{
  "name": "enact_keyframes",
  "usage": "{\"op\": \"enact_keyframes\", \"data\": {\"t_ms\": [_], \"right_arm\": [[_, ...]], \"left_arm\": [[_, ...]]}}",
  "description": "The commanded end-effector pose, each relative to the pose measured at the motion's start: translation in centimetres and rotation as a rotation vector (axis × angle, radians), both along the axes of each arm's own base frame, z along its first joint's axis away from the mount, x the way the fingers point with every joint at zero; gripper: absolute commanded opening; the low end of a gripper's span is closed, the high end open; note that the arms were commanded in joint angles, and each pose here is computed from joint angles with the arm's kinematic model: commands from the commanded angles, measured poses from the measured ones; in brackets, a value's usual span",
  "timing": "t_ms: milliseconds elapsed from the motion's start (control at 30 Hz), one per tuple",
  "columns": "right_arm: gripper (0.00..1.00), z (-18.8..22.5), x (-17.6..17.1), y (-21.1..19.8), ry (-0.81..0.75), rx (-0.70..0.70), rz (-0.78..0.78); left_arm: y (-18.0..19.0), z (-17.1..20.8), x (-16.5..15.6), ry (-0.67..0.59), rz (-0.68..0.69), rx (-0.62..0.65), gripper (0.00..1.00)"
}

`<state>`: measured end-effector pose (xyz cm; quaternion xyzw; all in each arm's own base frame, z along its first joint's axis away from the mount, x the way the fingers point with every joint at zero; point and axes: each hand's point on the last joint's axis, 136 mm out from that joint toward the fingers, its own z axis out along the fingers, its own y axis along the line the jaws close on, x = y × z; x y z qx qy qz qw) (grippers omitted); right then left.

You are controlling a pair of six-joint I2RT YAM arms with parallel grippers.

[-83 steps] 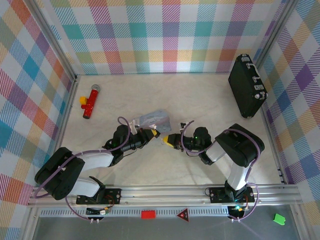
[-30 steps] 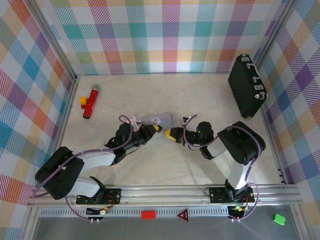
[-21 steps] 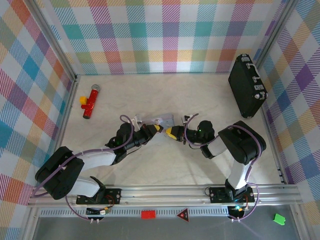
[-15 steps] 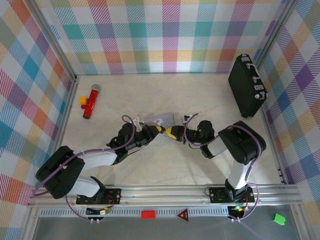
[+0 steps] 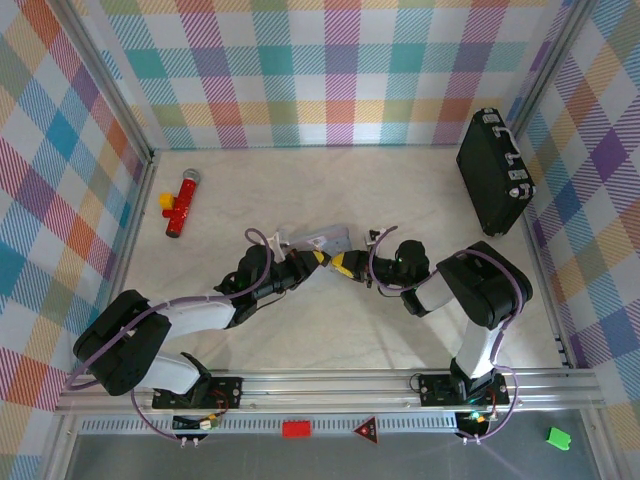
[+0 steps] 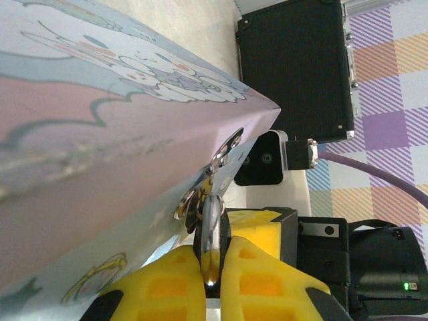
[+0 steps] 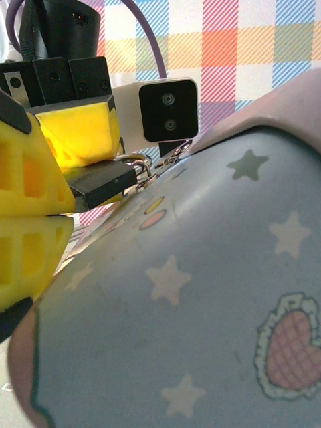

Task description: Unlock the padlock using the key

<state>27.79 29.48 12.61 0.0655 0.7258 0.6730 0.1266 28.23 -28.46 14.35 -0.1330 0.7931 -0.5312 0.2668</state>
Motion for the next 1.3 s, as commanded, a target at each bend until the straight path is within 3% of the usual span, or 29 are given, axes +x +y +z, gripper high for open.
{"op": "enact_keyframes", "data": {"t_ms": [0,33,133,233,333,500,667,1067,1267], "right_arm": [[0.00,2.7,1.4,0.6,-0.076,0.052,-0.048],[0.00,2.6,1.3,0.6,-0.075,0.050,-0.046],[0.23,0.9,0.6,-0.1,-0.070,-0.018,-0.060],[0.37,-1.7,-0.5,-1.2,-0.089,-0.197,-0.066],[0.43,-2.8,-1.6,-2.9,-0.167,-0.402,-0.077],[0.43,-2.6,-3.4,-5.4,-0.402,-0.731,-0.039],[0.42,-2.1,-5.6,-4.0,-0.753,-0.917,0.048],[0.48,-3.4,-8.5,0.1,-1.326,-1.110,0.205],[0.49,-3.9,-8.1,1.3,-1.456,-1.183,0.174]], "left_arm": [[-3.3,1.7,-3.3,-0.051,-0.199,-0.011,0.00],[-3.1,1.3,-3.2,-0.041,-0.184,0.003,0.00],[-2.2,0.1,-2.9,-0.013,-0.141,0.069,0.00],[-1.2,-1.2,-2.6,0.019,-0.102,0.143,0.00],[-0.7,-1.8,-2.5,0.037,-0.080,0.178,0.00],[-0.4,-2.4,-2.2,0.071,-0.062,0.183,0.00],[-0.6,-2.7,-2.1,0.115,-0.057,0.180,0.00],[0.3,-2.3,-2.0,0.151,-0.027,0.183,0.00],[0.3,-1.7,-2.0,0.140,-0.028,0.165,0.00]]}}
